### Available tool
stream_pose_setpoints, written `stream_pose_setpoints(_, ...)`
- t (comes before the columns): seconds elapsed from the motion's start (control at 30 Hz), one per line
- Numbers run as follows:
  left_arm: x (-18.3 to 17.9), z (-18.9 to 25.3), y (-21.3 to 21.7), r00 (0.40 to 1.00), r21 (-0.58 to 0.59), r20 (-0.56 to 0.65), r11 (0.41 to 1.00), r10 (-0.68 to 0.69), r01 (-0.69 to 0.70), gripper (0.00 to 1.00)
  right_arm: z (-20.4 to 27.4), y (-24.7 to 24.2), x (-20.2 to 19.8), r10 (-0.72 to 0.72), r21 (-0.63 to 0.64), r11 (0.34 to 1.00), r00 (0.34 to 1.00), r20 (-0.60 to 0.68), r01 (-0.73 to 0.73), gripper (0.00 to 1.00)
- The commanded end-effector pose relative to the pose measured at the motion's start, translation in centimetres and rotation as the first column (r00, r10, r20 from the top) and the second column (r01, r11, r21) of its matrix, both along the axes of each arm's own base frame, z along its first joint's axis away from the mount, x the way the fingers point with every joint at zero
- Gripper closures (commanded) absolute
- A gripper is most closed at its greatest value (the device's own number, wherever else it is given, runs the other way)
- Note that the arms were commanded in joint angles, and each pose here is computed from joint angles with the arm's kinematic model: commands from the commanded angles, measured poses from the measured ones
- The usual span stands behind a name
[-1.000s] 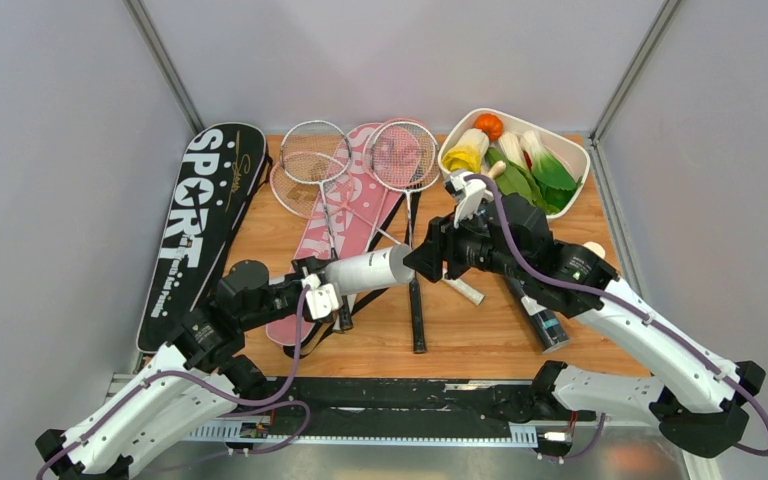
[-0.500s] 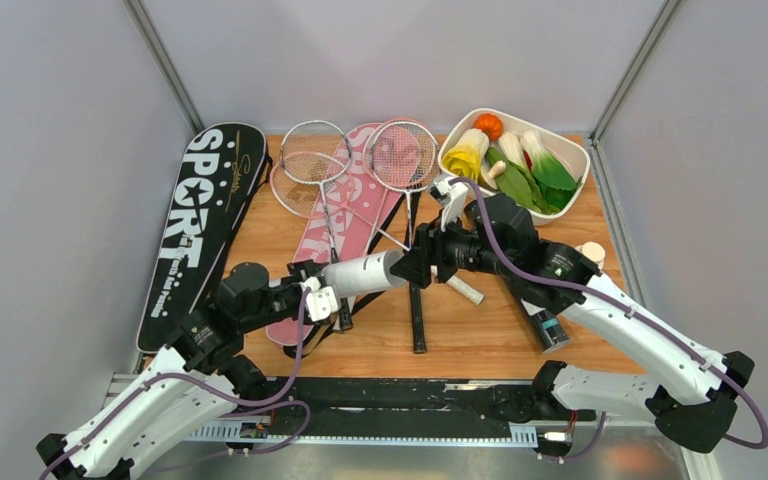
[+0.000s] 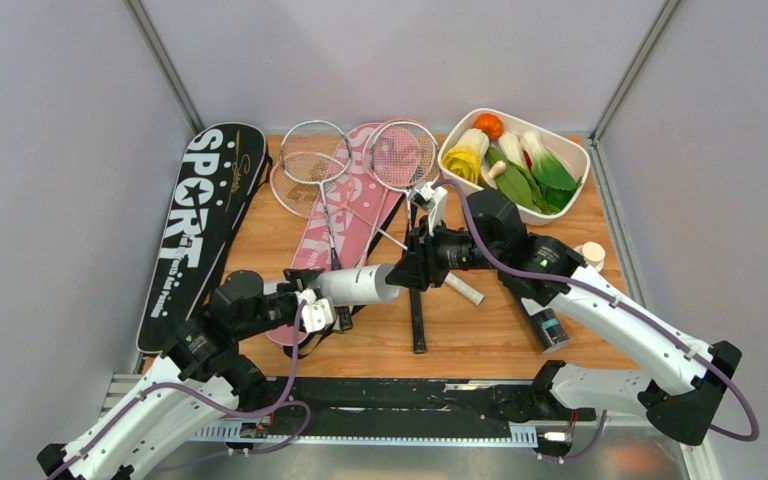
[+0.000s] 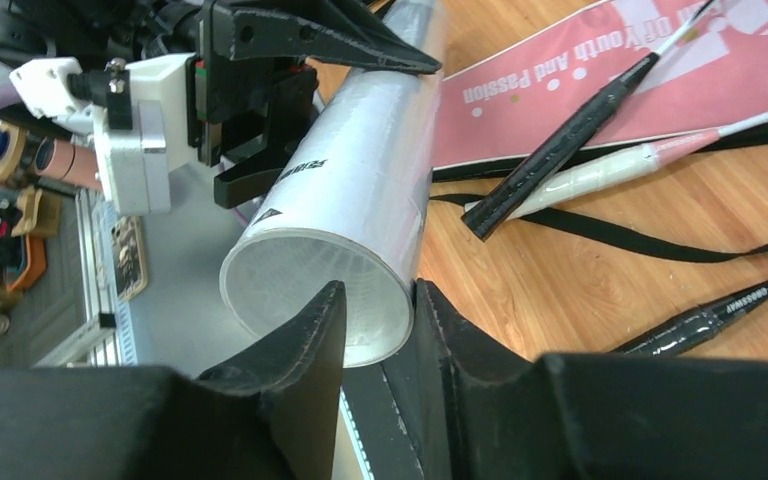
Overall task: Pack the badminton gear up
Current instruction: Close the lid on the shuttle tube.
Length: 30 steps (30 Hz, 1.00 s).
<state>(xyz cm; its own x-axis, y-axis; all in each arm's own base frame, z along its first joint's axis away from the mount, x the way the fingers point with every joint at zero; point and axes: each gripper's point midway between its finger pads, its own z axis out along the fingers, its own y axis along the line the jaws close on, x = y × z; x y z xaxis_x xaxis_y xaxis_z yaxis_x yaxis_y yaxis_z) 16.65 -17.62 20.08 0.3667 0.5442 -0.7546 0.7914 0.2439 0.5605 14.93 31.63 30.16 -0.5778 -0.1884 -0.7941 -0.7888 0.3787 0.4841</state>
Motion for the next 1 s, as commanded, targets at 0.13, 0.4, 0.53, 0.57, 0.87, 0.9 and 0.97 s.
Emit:
stream_pose_setpoints(0.13, -2.1, 10.4, -3.3, 0.931, -0.185, 0.308, 0.948, -0.194, 0.259, 0.63, -1.5, 2.7, -0.4, 0.15, 0.018, 0.989, 0.989, 0.003, -0.15, 0.85)
stream_pose_setpoints(0.4, -0.1, 11.2, -2.6, 0.963, -0.201, 0.257, 0.97, -0.081, 0.136, 0.63, 2.8, 0.6, 3.0, -0.097, 0.083, 0.992, 0.992, 0.084, 0.09, 0.39)
stream_pose_setpoints(0.53, 0.9, 12.2, -2.2, 0.977, -0.244, 0.212, 0.968, -0.007, 0.06, 0.63, 9.9, -1.9, 3.3, -0.238, 0.314, 0.938, 0.933, 0.268, 0.149, 0.17)
stream_pose_setpoints(0.57, 0.9, 13.0, -2.1, 0.977, -0.261, 0.215, 0.964, 0.006, 0.051, 0.64, 11.4, -2.7, 3.1, -0.275, 0.379, 0.913, 0.912, 0.304, 0.149, 0.1)
stream_pose_setpoints(0.87, 1.4, 18.8, -3.7, 0.999, -0.533, -0.035, 0.845, 0.04, -0.052, 0.62, 17.8, -6.0, -0.3, -0.388, 0.655, 0.753, 0.766, 0.512, -0.056, 0.0)
stream_pose_setpoints(0.9, 1.4, 19.1, -4.1, 0.996, -0.567, -0.089, 0.821, 0.025, -0.071, 0.61, 17.8, -5.6, -0.5, -0.373, 0.653, 0.752, 0.757, 0.537, -0.092, 0.0)
stream_pose_setpoints(0.97, 0.9, 19.9, -4.9, 0.989, -0.617, -0.142, 0.785, -0.029, -0.065, 0.6, 17.6, -4.6, -0.5, -0.345, 0.641, 0.756, 0.75, 0.564, -0.134, 0.0)
